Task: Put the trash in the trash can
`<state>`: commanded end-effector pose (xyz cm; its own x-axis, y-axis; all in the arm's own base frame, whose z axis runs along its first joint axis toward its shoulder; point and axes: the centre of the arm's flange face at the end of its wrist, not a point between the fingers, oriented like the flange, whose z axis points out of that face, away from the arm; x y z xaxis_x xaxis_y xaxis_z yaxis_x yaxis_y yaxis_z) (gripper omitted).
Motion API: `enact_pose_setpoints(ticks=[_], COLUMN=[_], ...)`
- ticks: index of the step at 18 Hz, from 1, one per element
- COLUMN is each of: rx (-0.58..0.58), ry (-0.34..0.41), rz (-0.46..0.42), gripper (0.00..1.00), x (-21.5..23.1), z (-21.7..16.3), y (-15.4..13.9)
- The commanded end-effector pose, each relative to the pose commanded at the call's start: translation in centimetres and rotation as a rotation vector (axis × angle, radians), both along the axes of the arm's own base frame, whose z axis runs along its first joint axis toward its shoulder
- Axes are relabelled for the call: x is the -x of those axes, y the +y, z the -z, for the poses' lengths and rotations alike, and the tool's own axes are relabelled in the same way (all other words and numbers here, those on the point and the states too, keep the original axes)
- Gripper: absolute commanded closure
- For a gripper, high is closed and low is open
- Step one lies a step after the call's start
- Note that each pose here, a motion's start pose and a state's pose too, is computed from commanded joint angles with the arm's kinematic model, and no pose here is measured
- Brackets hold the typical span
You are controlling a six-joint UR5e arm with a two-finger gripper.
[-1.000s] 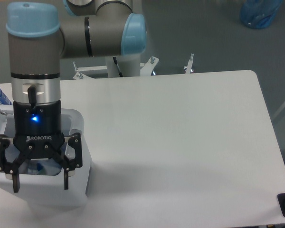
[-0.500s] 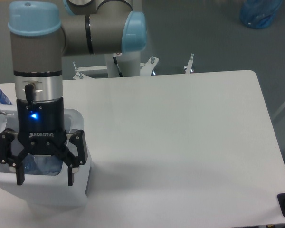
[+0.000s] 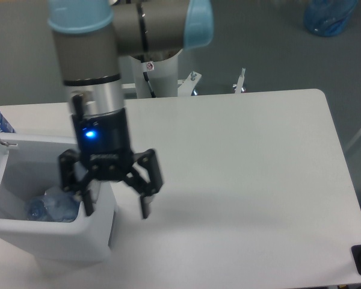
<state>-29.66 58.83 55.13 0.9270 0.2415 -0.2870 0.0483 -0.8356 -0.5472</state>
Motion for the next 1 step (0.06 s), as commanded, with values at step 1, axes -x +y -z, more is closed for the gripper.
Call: enact_pose_setpoints(ticks=[1], rx=[0.019], ry=[-0.003], rz=[0.005], gripper=[0.00], x=[0.40], z=[-0.15], y=[-0.58])
